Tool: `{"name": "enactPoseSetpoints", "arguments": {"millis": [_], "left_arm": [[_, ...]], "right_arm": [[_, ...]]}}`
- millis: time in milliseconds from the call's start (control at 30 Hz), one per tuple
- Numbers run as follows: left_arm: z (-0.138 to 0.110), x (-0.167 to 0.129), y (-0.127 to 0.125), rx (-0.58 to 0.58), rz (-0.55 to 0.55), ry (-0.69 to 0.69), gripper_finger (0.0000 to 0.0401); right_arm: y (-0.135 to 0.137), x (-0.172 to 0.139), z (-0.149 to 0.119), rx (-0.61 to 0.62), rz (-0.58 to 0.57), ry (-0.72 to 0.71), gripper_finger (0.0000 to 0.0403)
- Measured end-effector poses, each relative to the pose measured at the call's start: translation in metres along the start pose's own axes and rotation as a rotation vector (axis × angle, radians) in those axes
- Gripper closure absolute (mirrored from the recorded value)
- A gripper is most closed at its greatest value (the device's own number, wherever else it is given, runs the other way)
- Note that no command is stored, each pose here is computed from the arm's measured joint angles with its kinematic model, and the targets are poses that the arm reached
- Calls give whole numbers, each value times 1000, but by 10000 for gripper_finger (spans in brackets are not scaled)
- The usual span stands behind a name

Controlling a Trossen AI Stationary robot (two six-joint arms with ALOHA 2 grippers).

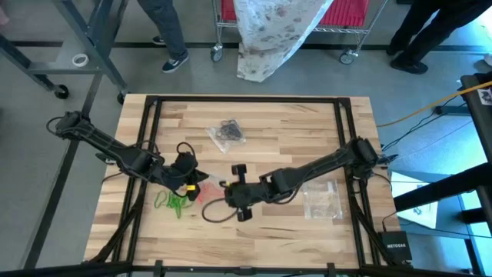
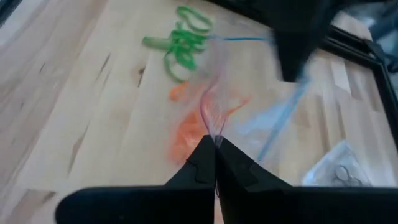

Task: Sort rubber bands
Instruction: Put the orange rubber band into the transparent zip bag

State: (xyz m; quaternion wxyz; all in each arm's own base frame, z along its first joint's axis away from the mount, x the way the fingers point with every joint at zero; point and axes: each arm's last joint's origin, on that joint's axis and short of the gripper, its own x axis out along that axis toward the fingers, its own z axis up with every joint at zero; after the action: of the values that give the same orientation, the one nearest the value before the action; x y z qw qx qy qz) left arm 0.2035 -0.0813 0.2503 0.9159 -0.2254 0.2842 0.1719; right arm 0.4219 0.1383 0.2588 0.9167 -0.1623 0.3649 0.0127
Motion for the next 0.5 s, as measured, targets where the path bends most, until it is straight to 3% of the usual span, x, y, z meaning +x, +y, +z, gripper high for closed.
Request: {"name": "enactPoseSetpoints", "arguments": {"millis": [300,500], "left_arm": [[18,-9,-8,69,-27,-37,401],[18,-7,2,170,84,-32,401]], "right_arm": [[-18,-20,26,67,64,-35,403],[-17,-15,20,57,69,-17,403]]}}
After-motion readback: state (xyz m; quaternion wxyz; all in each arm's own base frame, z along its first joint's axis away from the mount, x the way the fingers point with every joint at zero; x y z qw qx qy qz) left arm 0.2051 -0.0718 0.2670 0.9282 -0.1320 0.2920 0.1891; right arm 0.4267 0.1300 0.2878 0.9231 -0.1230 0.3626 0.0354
